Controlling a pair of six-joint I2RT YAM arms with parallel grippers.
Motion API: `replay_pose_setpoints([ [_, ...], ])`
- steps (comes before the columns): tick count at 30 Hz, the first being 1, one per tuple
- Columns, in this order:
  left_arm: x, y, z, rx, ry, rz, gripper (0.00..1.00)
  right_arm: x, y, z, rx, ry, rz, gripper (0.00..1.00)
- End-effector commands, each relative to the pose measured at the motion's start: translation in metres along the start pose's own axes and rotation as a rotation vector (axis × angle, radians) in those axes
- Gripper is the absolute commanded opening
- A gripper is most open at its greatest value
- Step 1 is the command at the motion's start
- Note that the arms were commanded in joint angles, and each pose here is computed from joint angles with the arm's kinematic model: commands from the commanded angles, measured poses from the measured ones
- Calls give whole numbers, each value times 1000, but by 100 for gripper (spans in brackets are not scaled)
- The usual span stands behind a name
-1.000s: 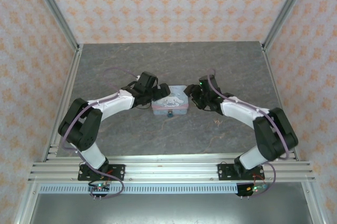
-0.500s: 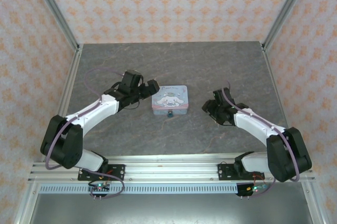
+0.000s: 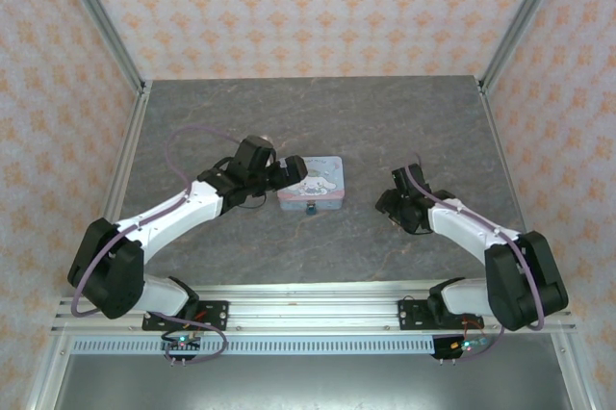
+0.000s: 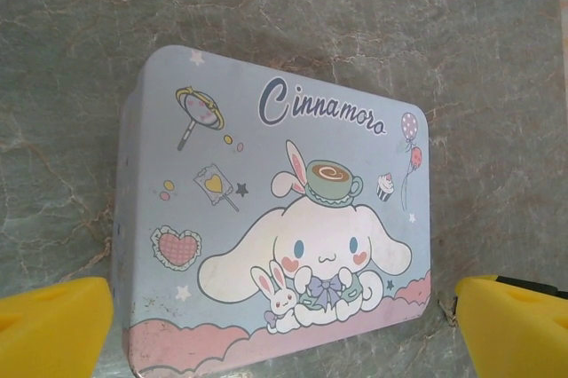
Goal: Unlock a padlock with a key
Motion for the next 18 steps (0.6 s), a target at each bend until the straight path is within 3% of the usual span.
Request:
replay_pose_setpoints([
  [1, 1, 2, -6, -8, -3, -1, 100, -3, 5, -11, -67, -28, 22, 62],
  [9, 1, 5, -9, -19, -2, -2, 100, -16, 8, -17, -66, -27, 119, 56],
  [18, 2, 12, -10, -26, 2, 5, 100, -46, -11, -9, 114, 59, 218, 51],
])
Point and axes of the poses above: each hand's point on the last joint's axis, 136 mm out from that joint toward the fingers, its own y axis out along the fingers, its own z axis along the line the jaws close on, x = y × z, the point moved 8 cm from there along -y, back along the fingers, and after that the axes turned 8 degrees about y, right-handed, at the moved point
